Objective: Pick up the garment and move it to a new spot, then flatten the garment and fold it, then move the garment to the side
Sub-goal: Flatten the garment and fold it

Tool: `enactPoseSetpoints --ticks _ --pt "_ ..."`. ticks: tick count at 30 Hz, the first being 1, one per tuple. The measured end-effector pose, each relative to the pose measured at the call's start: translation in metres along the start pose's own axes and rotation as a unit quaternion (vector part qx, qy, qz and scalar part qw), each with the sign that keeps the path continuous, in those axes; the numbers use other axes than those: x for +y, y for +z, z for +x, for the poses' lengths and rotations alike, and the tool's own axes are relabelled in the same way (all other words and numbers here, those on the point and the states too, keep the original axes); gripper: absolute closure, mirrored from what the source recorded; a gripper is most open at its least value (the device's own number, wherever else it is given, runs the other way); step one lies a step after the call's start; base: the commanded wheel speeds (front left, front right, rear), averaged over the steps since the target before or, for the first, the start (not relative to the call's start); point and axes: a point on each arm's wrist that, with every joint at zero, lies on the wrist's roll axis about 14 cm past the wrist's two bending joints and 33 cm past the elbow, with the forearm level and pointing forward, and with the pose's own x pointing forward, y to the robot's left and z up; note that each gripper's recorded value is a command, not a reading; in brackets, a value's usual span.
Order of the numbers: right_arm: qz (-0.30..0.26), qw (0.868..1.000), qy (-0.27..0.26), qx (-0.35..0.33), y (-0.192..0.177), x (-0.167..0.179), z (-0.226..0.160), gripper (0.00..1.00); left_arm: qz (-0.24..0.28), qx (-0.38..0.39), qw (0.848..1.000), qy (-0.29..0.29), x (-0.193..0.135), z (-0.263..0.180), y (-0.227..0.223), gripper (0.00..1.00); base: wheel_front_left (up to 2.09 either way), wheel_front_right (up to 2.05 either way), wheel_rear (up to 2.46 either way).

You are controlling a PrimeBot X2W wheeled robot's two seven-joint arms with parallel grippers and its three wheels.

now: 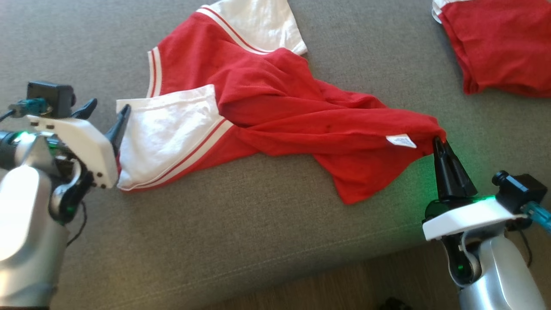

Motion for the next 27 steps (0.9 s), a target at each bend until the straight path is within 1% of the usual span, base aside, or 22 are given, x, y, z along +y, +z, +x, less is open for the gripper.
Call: enactPoseSetpoints --ticks 5,13,16,19,20,22,23,24,25,26,27 --pt "0.004 1.0 -0.007 0.0 -0.001 -0.004 0.005 1.0 0.016 0.023 1.0 -0.002 0.009 0.01 -0.015 0.0 0.0 0.0 0.0" --pt "0.005 1.0 -0.01 0.0 -0.001 -0.006 0.008 1.0 0.014 0.01 1.0 -0.013 0.004 0.018 -0.009 0.0 0.0 0.0 0.0" --pt "0.006 1.0 -0.009 -0.002 0.001 -0.005 0.008 1.0 0.007 0.009 1.0 -0.017 0.001 0.016 -0.009 0.03 0.0 0.0 0.0" --pt "0.007 1.0 -0.007 -0.005 0.003 -0.004 0.008 1.0 0.006 0.015 1.0 -0.026 -0.005 0.012 -0.012 0.18 0.0 0.0 0.0" --pt "0.007 1.0 -0.006 -0.006 0.003 -0.003 0.008 1.0 0.005 0.016 0.999 -0.027 -0.006 0.011 -0.012 0.27 0.0 0.0 0.0" --pt "0.007 1.0 -0.005 -0.008 0.004 -0.002 0.008 1.0 0.005 0.02 0.999 -0.028 -0.007 0.009 -0.015 0.49 0.0 0.0 0.0" --pt "0.008 1.0 -0.004 -0.008 0.005 -0.002 0.008 1.0 0.001 0.022 0.999 -0.03 -0.008 0.008 -0.017 0.62 0.0 0.0 0.0" --pt "0.008 1.0 -0.004 -0.009 0.005 -0.002 0.008 1.0 -0.002 0.022 0.999 -0.032 -0.01 0.007 -0.018 0.68 0.0 0.0 0.0" --pt "0.008 1.0 -0.003 -0.009 0.005 -0.001 0.008 1.0 -0.002 0.023 0.999 -0.033 -0.01 0.006 -0.018 0.8 0.0 0.0 0.0" --pt "0.007 1.0 -0.003 -0.009 0.005 -0.001 0.008 1.0 -0.002 0.024 0.999 -0.034 -0.011 0.006 -0.019 1.0 0.0 0.0 0.0" --pt "0.007 1.0 -0.003 -0.009 0.005 -0.001 0.008 1.0 -0.004 0.025 0.999 -0.036 -0.012 0.007 -0.019 1.0 0.0 0.0 0.0"
